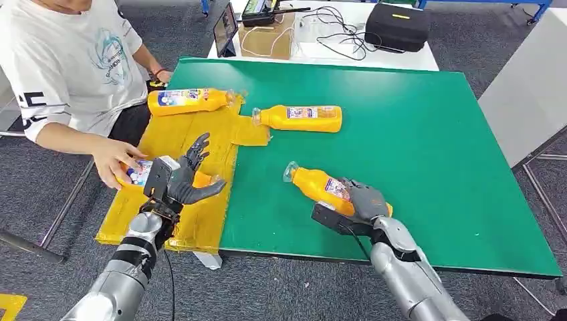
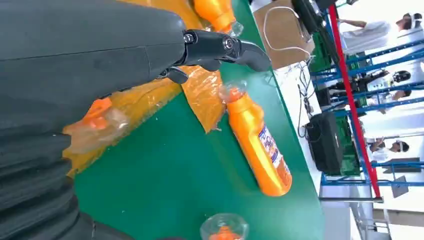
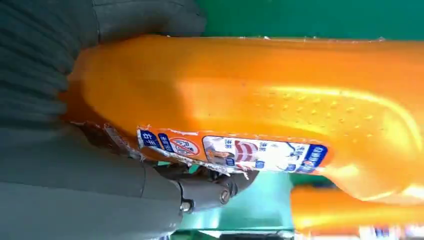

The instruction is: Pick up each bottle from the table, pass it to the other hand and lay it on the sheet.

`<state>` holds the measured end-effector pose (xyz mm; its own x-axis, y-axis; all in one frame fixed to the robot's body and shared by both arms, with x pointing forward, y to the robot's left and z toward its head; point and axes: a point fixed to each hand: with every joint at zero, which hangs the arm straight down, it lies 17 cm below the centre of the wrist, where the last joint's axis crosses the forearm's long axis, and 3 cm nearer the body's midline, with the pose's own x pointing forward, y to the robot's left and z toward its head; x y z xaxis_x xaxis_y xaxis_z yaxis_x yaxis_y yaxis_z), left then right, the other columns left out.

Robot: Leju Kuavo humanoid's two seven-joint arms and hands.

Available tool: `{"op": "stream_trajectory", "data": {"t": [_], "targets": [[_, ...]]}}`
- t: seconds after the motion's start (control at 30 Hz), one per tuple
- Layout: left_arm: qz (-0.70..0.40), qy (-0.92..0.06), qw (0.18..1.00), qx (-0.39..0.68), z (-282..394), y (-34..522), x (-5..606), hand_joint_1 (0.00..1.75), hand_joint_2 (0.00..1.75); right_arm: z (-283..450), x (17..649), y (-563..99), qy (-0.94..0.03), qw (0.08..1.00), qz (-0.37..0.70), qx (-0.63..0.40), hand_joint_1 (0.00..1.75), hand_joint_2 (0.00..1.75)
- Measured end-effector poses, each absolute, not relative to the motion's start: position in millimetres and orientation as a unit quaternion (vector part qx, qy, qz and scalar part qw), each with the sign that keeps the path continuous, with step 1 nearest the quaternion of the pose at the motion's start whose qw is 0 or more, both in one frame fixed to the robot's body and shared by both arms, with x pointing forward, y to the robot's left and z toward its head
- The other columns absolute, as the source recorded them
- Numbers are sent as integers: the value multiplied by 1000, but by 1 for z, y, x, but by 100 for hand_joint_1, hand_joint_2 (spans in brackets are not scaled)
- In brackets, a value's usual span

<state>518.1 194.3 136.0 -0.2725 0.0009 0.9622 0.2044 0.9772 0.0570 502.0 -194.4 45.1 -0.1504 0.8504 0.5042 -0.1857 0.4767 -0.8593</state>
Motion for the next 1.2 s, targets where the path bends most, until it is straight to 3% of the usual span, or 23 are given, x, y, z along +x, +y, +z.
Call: {"op": "stream_trajectory", "data": {"t": [0.2, 0.43, 0.77, 1.2], "targets": [[-102, -789, 603, -62, 137, 170, 523, 0, 175, 104, 500, -156, -737, 588, 264, -204, 175, 175], [-108, -755, 629, -150, 130, 121, 517, 0, 175, 139, 495, -113, -783, 584, 169, -134, 175, 175], [-106, -728, 631, -246, 142, 73, 508, 0, 175, 158, 491, -50, -794, 578, 172, -79, 175, 175], [-23, -724, 608, -325, 168, 76, 505, 0, 175, 130, 466, 7, -771, 590, 238, -32, 175, 175]]}}
